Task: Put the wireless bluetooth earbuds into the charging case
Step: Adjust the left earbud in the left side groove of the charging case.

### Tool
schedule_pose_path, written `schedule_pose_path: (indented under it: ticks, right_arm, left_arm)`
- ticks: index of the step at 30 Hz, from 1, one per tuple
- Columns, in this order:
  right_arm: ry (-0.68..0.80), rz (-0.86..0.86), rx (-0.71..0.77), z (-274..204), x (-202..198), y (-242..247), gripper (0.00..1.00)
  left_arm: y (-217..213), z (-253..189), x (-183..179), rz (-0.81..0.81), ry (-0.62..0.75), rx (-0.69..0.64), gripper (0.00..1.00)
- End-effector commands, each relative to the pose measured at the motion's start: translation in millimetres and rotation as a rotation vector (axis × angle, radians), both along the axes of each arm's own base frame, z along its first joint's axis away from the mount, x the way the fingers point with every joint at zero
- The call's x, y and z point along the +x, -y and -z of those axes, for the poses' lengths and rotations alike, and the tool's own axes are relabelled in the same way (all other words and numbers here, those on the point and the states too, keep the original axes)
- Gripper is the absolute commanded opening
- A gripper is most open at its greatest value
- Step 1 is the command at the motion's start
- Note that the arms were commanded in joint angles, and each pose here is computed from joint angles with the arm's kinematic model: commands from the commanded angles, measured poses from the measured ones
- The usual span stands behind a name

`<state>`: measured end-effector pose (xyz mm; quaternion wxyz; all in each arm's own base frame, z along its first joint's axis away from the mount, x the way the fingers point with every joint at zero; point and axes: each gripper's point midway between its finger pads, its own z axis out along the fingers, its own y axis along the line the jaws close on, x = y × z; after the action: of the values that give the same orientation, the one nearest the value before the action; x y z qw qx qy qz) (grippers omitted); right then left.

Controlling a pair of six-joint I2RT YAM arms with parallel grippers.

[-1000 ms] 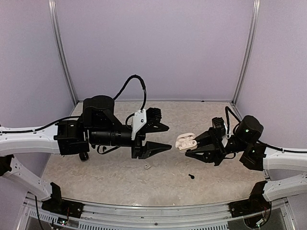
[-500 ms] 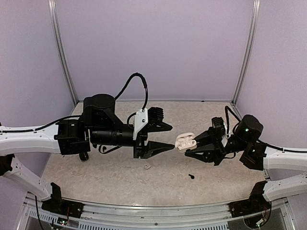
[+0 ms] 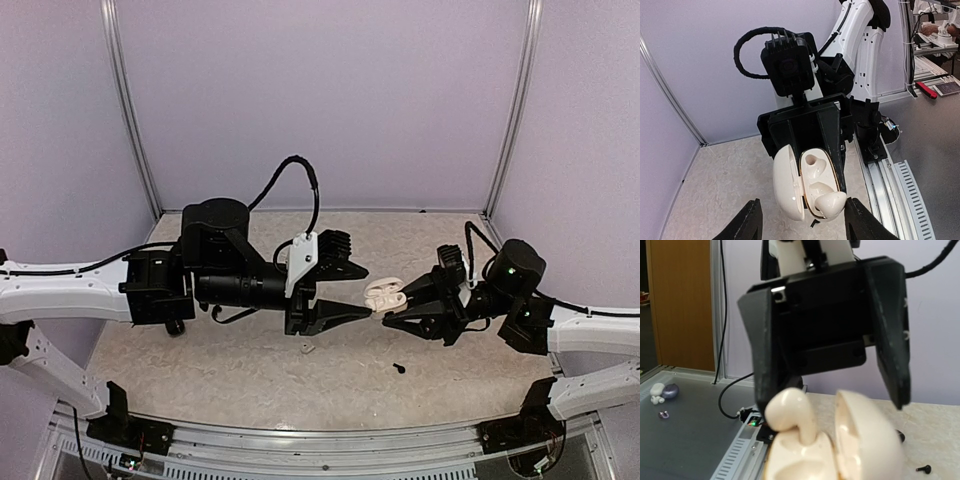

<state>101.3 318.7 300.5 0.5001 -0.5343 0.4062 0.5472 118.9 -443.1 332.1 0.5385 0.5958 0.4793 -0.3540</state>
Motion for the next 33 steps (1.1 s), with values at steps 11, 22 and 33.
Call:
schedule_pose_path:
  ticks: [11, 22, 33]
  right_arm:
    - [0.034, -0.035, 0.012, -10.9, -9.9, -5.4, 0.0]
    - [0.046, -0.018, 0.011, -10.8, -9.6, -5.8, 0.0]
    - [0.037, 0.02, 0.004, -5.7, -3.8, -6.3, 0.0]
  left_arm:
    - [10.5, -8.9, 11.6, -0.054, 0.006, -0.027, 0.56]
    - [15.5, 5.0, 20.5, -0.093, -0.051, 0.008, 0.64]
    - [5.1, -3.8, -1.8, -0.025, -0.07, -0.011, 0.69]
